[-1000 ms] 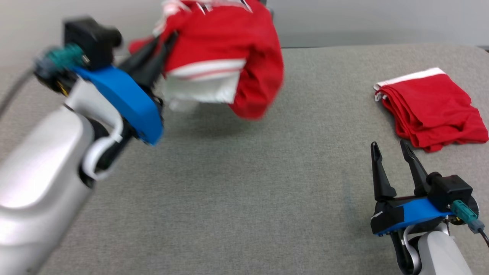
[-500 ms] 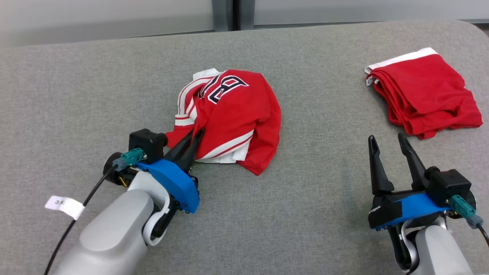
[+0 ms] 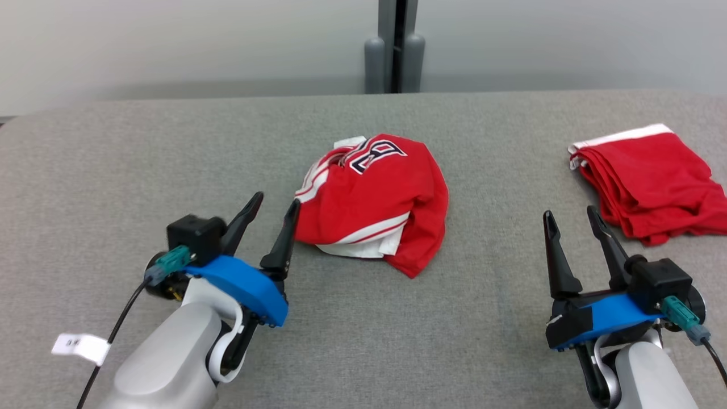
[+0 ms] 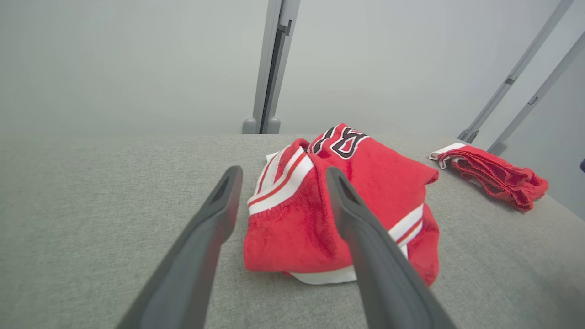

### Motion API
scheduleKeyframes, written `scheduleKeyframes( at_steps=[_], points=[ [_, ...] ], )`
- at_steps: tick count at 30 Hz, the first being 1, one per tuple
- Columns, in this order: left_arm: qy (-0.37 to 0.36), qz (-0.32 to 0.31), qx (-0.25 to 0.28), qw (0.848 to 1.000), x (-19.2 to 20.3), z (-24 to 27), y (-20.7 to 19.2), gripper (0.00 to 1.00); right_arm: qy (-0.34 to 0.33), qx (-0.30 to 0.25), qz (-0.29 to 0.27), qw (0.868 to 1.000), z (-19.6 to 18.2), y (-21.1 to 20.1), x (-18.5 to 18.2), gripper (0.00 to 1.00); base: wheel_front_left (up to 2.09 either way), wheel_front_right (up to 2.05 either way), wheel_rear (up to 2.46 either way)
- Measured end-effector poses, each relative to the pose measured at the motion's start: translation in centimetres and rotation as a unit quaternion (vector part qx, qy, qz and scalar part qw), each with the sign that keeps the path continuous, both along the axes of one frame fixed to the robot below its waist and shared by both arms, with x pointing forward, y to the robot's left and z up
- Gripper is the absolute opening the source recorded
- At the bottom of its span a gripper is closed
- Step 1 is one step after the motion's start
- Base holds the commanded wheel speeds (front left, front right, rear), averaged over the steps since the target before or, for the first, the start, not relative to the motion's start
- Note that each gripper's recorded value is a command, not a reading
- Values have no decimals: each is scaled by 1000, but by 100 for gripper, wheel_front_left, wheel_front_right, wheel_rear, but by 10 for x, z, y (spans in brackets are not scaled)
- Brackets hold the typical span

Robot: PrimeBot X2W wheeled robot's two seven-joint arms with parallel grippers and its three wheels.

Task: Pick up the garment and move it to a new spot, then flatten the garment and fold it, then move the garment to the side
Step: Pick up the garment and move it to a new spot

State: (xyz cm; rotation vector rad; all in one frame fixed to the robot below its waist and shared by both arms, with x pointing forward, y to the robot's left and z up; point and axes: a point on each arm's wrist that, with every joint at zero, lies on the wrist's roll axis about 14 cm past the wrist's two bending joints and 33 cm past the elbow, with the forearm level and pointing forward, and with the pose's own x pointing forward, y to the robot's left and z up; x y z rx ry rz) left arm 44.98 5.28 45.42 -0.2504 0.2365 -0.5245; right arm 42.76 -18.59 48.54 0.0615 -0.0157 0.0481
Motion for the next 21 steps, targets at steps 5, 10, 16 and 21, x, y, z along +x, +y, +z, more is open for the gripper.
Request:
scheduleKeyframes(
  at_steps=[5,10,16,21],
  points=[
    [-18,64,-10,998,-12,15,36,100,-9,0,7,1000,8,6,-7,100,0,0,0],
    [-15,133,-22,991,-33,12,73,100,-6,6,20,1000,6,15,-13,100,0,0,0],
    [-3,199,-31,980,-65,-1,101,100,25,24,34,999,-14,27,-28,100,0,0,0],
    [8,213,-24,977,-80,-13,106,100,39,31,39,998,-23,32,-35,100,0,0,0]
  ],
)
